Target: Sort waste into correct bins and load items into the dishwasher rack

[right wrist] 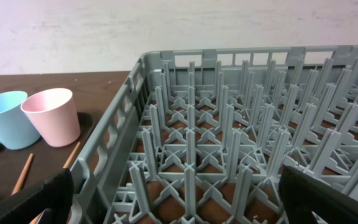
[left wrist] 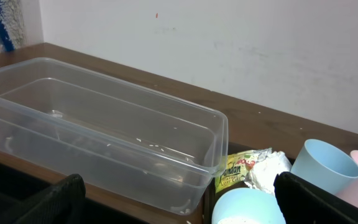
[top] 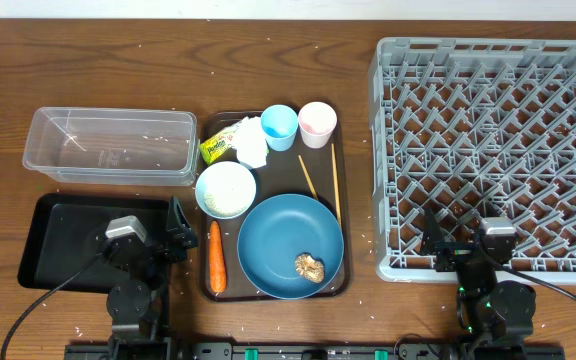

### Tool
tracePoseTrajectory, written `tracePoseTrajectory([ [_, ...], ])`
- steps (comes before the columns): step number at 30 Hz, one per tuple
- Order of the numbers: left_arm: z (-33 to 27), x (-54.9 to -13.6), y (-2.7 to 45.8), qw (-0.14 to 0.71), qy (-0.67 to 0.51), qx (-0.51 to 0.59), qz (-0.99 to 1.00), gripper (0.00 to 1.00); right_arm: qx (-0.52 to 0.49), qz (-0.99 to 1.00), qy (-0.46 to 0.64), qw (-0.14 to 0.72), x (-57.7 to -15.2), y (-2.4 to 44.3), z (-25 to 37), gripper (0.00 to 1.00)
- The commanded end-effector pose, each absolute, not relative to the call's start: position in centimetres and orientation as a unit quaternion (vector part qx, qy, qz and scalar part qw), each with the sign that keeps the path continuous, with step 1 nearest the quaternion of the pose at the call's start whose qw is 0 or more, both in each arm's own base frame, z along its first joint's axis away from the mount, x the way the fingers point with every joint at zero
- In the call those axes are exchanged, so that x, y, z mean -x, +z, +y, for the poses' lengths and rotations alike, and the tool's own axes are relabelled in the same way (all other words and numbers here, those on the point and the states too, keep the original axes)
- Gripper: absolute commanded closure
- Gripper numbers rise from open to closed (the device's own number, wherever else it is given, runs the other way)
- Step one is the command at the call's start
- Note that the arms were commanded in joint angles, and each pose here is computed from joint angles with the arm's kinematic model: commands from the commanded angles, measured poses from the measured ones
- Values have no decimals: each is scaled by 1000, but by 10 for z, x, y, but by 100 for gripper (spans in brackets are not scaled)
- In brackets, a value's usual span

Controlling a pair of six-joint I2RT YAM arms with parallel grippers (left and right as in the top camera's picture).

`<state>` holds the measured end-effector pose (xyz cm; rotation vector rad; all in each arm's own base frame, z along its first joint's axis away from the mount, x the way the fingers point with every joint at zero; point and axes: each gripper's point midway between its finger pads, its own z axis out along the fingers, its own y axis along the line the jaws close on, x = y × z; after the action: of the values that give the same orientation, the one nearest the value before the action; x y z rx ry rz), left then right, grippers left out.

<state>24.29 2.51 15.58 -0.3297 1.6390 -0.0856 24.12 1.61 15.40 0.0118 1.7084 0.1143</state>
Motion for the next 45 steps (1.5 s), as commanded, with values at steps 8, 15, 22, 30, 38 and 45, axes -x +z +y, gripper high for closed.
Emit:
tracePoseTrajectory([
  [8,27,-242,137,650,-25,143,746,2,1,753,51,656,-241,153,18,1],
  [15,27,-242,137,650,-25,143,746,2,1,753,51,656,-241,154,18,1],
  [22,10,-244,138,648,-71,120,749,2,7,750,58,658,-241,155,21,1],
  [30,-16,-242,195,693,-142,71,704,2,38,719,91,688,-235,196,35,1],
  [38,-21,-236,253,634,-148,73,756,2,35,752,94,652,-221,244,35,1],
  [45,-22,-255,281,496,-137,97,852,2,20,837,117,535,-230,255,42,1],
])
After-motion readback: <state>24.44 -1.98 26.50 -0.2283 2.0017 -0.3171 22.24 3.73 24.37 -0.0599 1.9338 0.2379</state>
